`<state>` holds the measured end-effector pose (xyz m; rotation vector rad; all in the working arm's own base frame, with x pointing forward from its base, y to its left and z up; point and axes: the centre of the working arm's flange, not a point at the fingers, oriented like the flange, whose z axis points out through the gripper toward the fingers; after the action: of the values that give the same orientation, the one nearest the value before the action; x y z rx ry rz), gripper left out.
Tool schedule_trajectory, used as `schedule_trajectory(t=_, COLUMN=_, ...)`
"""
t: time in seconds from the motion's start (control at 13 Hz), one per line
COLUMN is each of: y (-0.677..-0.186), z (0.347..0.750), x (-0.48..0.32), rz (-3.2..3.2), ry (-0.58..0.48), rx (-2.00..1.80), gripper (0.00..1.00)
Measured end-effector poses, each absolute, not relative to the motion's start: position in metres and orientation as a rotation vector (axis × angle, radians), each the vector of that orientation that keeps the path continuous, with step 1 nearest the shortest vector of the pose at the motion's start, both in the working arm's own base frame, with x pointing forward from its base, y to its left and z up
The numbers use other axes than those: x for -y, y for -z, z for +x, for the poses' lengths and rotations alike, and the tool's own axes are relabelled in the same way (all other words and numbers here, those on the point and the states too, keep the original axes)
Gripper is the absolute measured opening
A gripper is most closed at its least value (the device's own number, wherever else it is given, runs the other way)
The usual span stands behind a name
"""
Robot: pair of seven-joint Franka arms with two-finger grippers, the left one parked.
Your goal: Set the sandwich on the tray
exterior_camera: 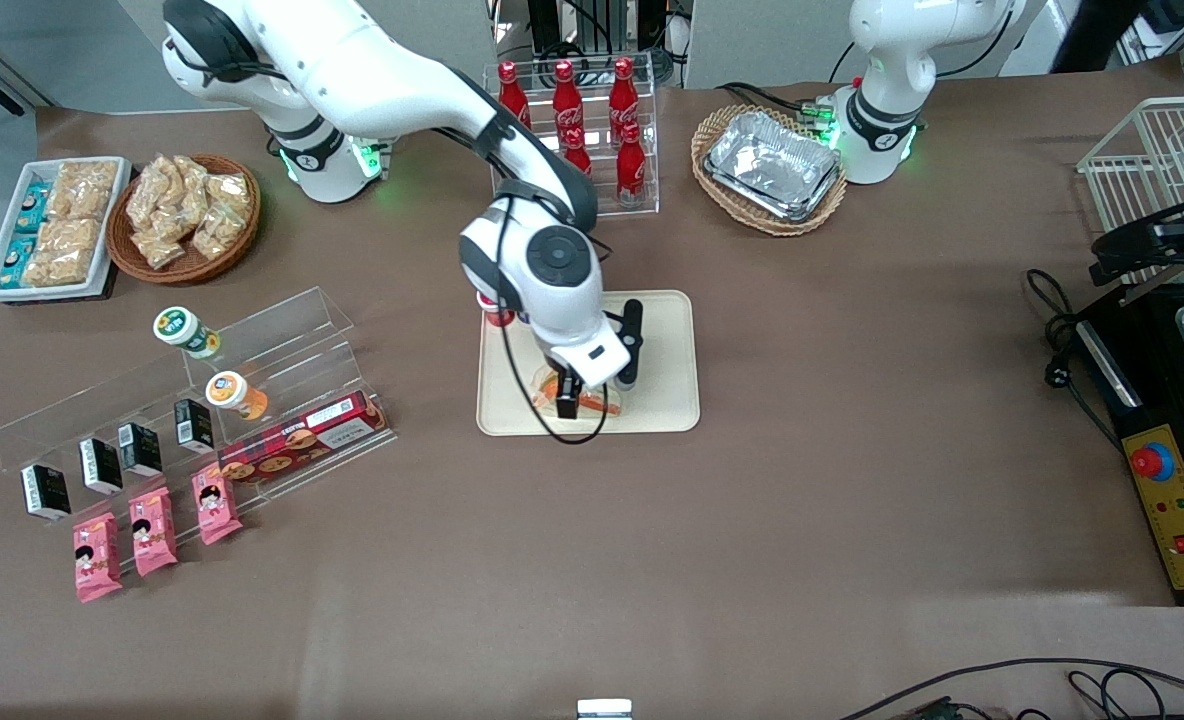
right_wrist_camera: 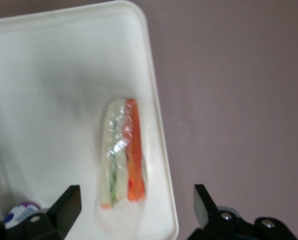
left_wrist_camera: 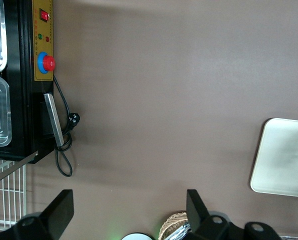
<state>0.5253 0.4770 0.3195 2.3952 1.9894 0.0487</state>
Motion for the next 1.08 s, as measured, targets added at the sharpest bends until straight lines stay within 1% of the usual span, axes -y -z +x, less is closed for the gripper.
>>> schedule_trajectory(t=0.31, y=-0.404, z=0.569, x=-0.4, rz=2.594, ry=-0.081, rx=-1.753, gripper=1.0)
schedule_trajectory(t=0.46, y=-0.448, z=0.592, x=-0.341, rz=2.731, ry=-0.1, rx=-1.613, gripper=1.0)
schedule_trajectory(t=0.62, y=-0.492, z=0.606, x=-0.275, rz=2.845, ry=-0.097, rx=-1.423, gripper=1.0)
schedule_trajectory(t=0.85, y=-0.556, z=0.602, x=-0.181, rz=2.956, ry=-0.067, rx=-1.156, gripper=1.0)
schedule_trajectory(t=1.08, y=-0.6, z=0.591, x=-0.09, rz=3.023, ry=-0.062, rx=-0.914, gripper=1.0)
